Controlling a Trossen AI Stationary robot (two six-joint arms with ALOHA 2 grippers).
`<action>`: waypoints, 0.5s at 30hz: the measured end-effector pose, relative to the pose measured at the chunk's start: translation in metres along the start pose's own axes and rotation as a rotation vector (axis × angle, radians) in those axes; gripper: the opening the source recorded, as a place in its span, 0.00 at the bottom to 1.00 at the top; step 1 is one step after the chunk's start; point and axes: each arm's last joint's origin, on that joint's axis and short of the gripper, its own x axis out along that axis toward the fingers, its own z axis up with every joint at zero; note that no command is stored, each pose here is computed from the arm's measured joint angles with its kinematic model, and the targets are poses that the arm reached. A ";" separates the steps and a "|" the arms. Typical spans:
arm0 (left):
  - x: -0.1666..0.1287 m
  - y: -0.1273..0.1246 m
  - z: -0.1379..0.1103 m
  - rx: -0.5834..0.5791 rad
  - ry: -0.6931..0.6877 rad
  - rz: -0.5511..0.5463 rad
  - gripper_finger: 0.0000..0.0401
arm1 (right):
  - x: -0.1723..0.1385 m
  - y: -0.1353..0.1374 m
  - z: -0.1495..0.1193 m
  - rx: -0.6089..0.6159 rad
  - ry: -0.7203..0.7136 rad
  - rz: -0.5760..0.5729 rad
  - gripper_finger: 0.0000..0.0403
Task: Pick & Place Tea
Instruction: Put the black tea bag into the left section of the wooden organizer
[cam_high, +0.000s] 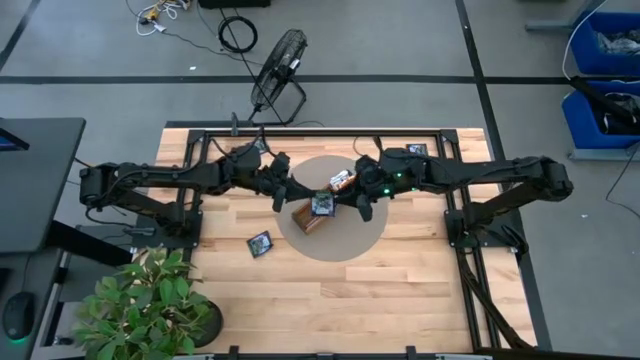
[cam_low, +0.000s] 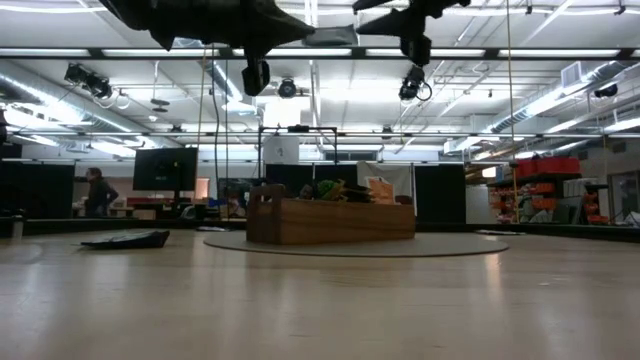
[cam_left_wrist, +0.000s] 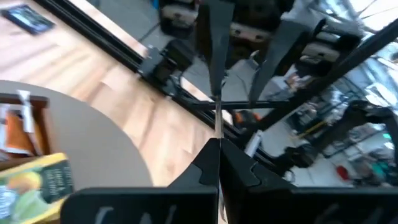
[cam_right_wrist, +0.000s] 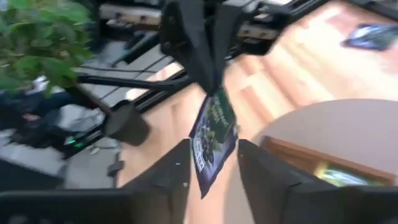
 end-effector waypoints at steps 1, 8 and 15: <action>0.000 0.000 -0.001 0.006 -0.004 0.012 0.00 | -0.004 0.000 0.000 -0.001 -0.006 -0.024 0.37; 0.004 -0.006 -0.012 0.077 -0.023 0.144 0.00 | -0.033 -0.002 0.000 -0.026 -0.044 -0.208 0.52; -0.006 -0.010 -0.033 0.124 -0.082 0.450 0.00 | -0.053 -0.002 -0.001 -0.041 -0.072 -0.315 0.55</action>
